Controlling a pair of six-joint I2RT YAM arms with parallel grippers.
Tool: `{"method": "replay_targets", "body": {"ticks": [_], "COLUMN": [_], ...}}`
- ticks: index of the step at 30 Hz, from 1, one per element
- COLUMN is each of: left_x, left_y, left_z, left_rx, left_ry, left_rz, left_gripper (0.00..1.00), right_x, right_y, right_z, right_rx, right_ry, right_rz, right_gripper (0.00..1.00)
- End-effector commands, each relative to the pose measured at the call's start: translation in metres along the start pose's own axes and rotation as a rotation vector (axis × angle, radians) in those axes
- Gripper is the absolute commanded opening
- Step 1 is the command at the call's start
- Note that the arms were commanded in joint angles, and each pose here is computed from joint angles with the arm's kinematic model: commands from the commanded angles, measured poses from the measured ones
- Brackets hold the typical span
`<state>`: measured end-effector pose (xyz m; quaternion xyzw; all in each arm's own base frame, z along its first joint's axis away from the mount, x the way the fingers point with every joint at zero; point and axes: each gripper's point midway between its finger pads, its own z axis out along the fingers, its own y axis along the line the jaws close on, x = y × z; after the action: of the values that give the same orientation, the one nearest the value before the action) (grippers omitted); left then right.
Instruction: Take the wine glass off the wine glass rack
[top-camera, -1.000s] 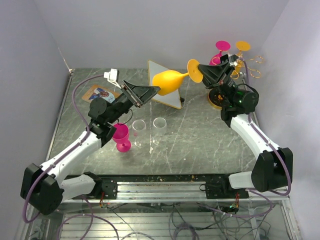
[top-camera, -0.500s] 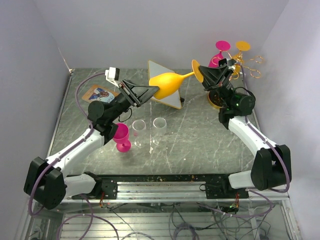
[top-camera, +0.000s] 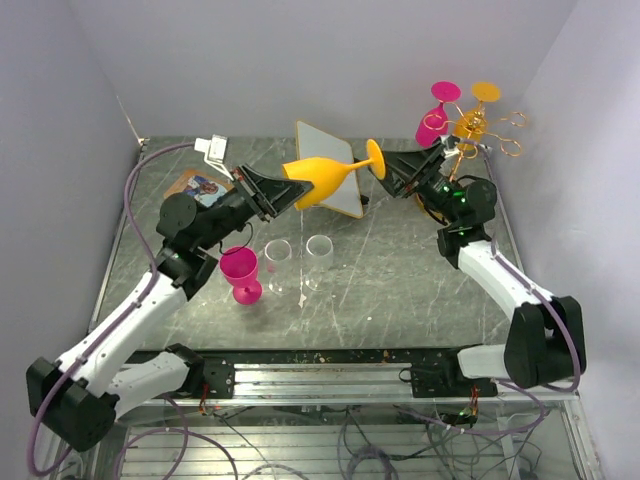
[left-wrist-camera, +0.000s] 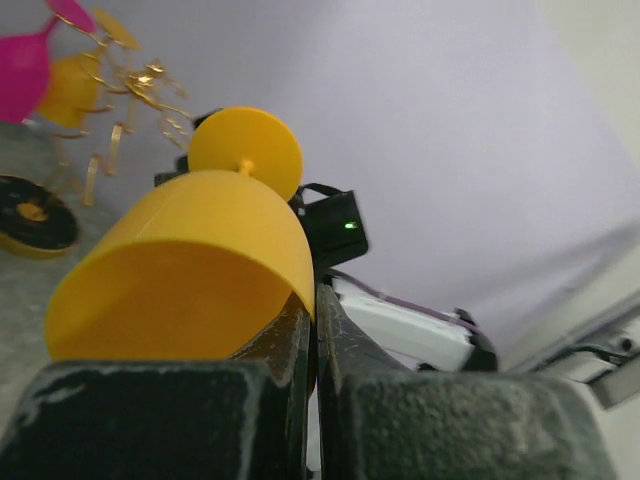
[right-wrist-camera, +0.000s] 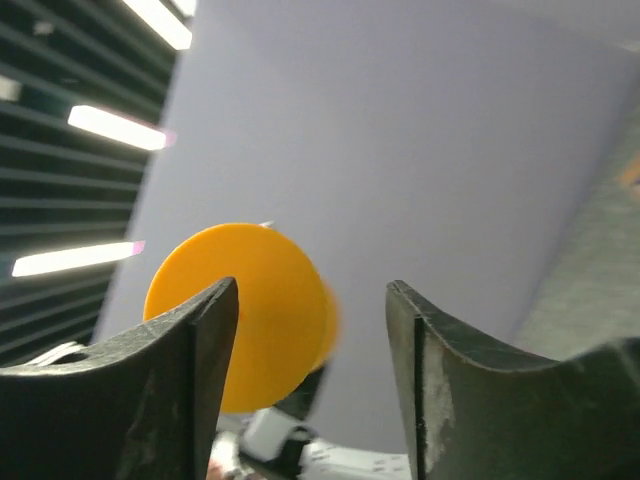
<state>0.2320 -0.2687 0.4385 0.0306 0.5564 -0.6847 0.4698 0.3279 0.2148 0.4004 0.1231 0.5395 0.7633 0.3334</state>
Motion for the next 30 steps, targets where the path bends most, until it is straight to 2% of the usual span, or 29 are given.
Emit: {"method": "replay_targets", "body": {"ticks": [1,6,10,15,18,23,30], "left_x": [-0.003,-0.006,-0.012,-0.025,-0.019,0.007,0.028], "left_y": [0.035,0.066,0.098,0.131,0.147,0.188,0.223], "left_z": [-0.018,-0.044,-0.073,-0.101,-0.106,-0.108,-0.107], "left_rx": [-0.282,-0.555,-0.805,-1.040,-1.085,-1.121,-1.137], "left_ry": [0.056,0.170,0.299,0.409,0.495,0.728,0.907], "left_rz": [0.175,0.306,0.417,0.547,0.571,0.566,0.550], "left_gripper": [0.07,0.07,0.07,0.07,0.07,0.07,0.07], "right_x": [-0.009,-0.038,-0.061,-0.070,-0.076,-0.083,-0.077], "right_y": [-0.053,-0.094,-0.107,-0.098,-0.086,-0.064,-0.040], "right_z": [-0.021,-0.064,-0.098,-0.113,-0.118,-0.124,-0.115], "right_rx": [0.282,0.525,0.634,0.648,0.699,0.724,0.684], "right_ry": [-0.030,-0.083,-0.084,-0.031,-0.048,-0.104,-0.042], "right_rz": [-0.262,-0.364,-0.405,-0.479,-0.580,-0.724,-0.794], "right_gripper": [0.67,0.86,0.90,0.96,0.99,1.00,1.00]}}
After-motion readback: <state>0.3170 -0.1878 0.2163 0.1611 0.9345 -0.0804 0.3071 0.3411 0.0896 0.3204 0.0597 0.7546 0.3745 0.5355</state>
